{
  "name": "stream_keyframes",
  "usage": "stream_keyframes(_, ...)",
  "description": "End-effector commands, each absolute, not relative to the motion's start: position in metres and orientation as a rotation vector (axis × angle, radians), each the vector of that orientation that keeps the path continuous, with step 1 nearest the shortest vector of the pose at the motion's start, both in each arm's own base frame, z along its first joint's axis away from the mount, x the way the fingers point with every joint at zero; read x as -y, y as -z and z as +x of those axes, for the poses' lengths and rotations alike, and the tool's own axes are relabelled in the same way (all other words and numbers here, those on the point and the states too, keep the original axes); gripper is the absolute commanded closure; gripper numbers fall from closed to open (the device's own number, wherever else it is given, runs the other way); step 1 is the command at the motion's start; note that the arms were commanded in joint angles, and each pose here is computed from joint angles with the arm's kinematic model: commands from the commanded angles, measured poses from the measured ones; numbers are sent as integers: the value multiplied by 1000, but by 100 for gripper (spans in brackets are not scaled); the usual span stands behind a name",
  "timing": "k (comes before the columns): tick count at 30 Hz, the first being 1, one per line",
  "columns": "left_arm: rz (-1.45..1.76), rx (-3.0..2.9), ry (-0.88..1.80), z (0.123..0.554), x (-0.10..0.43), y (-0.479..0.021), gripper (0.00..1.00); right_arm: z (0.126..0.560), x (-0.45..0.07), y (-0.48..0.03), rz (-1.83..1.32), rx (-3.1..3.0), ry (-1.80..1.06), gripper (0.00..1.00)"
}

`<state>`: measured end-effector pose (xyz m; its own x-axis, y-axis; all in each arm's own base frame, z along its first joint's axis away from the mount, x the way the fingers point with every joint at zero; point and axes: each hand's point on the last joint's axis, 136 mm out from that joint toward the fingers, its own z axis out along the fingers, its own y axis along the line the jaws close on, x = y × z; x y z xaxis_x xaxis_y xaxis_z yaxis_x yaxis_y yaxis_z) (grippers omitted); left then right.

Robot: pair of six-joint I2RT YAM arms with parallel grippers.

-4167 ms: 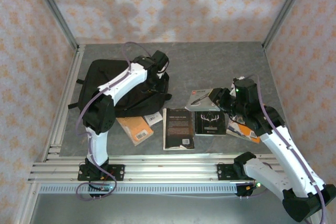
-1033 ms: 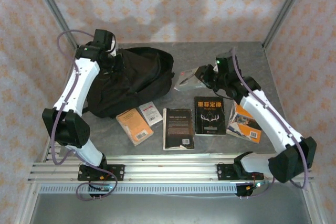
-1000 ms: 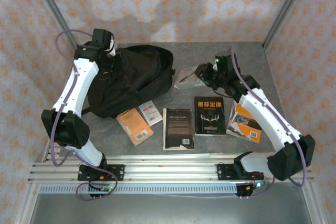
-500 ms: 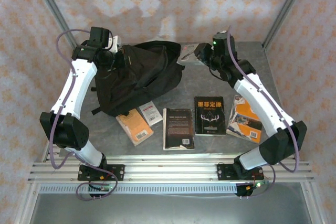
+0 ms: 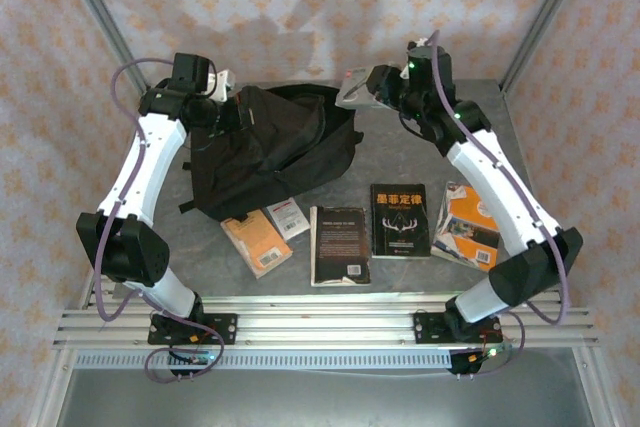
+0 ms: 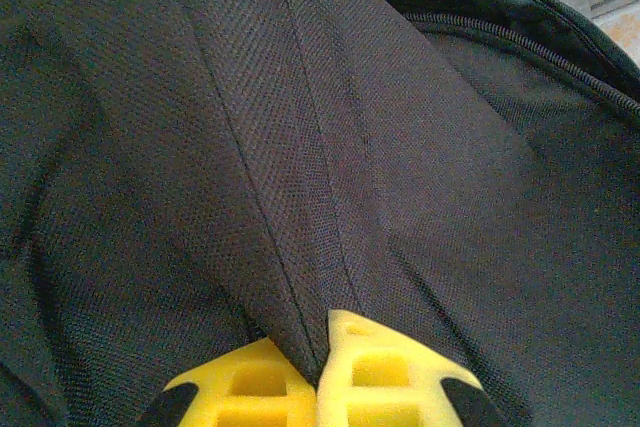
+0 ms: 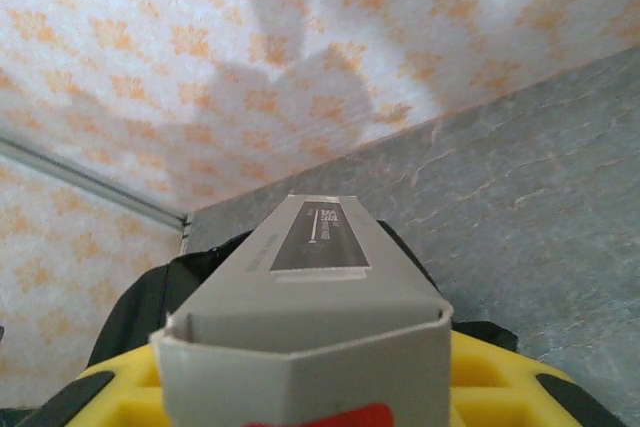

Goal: Pack the student bag
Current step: Open the student bag at the middle-left of the table.

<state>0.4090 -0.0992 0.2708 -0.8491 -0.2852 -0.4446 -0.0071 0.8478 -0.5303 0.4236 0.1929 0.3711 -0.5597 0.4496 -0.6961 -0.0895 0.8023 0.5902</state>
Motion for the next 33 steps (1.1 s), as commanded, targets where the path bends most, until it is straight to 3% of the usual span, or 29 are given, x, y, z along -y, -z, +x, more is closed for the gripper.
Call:
stream_keyframes(1,-128,-2340,798,411,110,-314,100,423,-209,-362,171,-2116,-762,66)
stream_keyframes(9,-90,-2348,823,409,121,-313,100,421,-233,-322,160,-2270,-823,65)
stream_keyframes(16,-48,-2389,796,407,134,-304,99,423,-264,-301,473,-2257,-1225,65)
stream_keyframes(19,-178,-2431,667,405,120,-294,57,431,-261,-321,595,-2121,-1376,65)
stream_keyframes(20,-253,-2437,610,401,111,-292,51,432,-261,-325,608,-2091,-1408,65)
stream_keyframes(25,-533,-2317,567,370,99,-294,41,435,-270,-330,608,-2060,-1526,65)
stream_keyframes(33,-504,-2277,755,370,126,-318,26,418,-282,-299,524,-2196,-1453,65)
